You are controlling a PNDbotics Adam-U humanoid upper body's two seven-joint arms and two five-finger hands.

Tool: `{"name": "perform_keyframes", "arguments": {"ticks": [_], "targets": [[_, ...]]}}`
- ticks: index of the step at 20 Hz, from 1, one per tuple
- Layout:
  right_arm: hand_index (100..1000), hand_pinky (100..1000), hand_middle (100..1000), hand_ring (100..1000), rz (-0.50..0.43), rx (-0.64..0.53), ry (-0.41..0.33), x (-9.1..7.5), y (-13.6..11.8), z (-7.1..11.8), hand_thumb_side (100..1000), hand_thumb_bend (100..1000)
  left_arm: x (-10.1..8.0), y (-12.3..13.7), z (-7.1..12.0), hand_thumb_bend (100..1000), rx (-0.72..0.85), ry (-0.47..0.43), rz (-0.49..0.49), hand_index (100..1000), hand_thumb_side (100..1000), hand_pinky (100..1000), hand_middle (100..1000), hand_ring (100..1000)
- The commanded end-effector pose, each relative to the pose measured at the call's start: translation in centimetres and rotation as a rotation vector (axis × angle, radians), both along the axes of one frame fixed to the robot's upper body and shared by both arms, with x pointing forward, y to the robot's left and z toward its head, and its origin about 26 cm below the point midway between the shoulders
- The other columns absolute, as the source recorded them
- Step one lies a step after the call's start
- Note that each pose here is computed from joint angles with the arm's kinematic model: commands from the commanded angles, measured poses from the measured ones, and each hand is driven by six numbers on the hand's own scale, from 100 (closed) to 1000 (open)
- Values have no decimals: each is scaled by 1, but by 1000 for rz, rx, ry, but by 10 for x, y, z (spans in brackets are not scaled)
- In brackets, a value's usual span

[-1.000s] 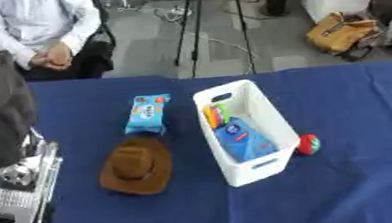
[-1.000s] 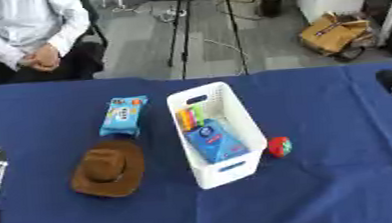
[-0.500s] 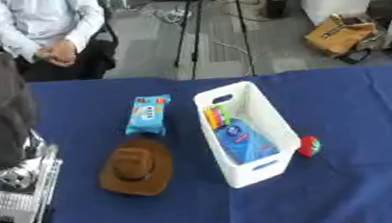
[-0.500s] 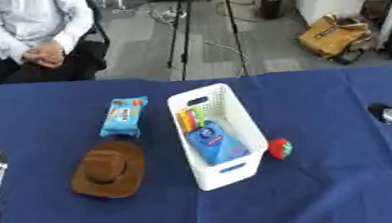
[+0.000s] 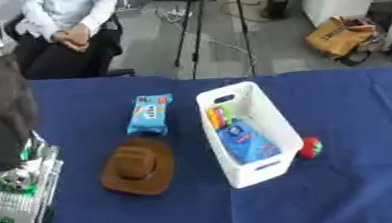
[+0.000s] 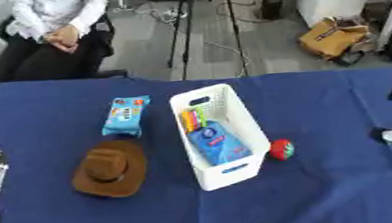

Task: Pick up objects on the table and place them in the box.

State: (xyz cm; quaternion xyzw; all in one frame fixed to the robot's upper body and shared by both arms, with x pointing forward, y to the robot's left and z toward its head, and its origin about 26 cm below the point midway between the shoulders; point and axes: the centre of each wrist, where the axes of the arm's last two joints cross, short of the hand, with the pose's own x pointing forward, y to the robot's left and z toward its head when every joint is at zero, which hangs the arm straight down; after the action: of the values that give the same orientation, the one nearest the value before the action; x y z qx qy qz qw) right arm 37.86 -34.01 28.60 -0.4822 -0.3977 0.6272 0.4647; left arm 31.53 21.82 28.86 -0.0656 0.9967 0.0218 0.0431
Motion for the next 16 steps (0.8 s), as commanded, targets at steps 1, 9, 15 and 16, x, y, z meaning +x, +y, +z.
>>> {"name": "perform_keyframes", "arguments": {"ticks": [1,9,15,16], "targets": [[953,894,898,921,-10,-24,32,8,-6,6,768,503,-4,2,7,100,31,-25,1,989,1000,921,901,947],[955,895,896,922,27,-28,55,34,9,4,763,518,-4,1,6,100,40,-20,-5,988,1000,921,900,947],[951,897,899,926,79,26,16,49,29,-5,786,589,-4,-1,6,100,36,-19,-15,988,1000,921,900,947],[954,899,901,930,84,35,11,51,31,-6,789,596,-4,-1,6,100,37,-18,-16,988,1000,921,900,947]]}}
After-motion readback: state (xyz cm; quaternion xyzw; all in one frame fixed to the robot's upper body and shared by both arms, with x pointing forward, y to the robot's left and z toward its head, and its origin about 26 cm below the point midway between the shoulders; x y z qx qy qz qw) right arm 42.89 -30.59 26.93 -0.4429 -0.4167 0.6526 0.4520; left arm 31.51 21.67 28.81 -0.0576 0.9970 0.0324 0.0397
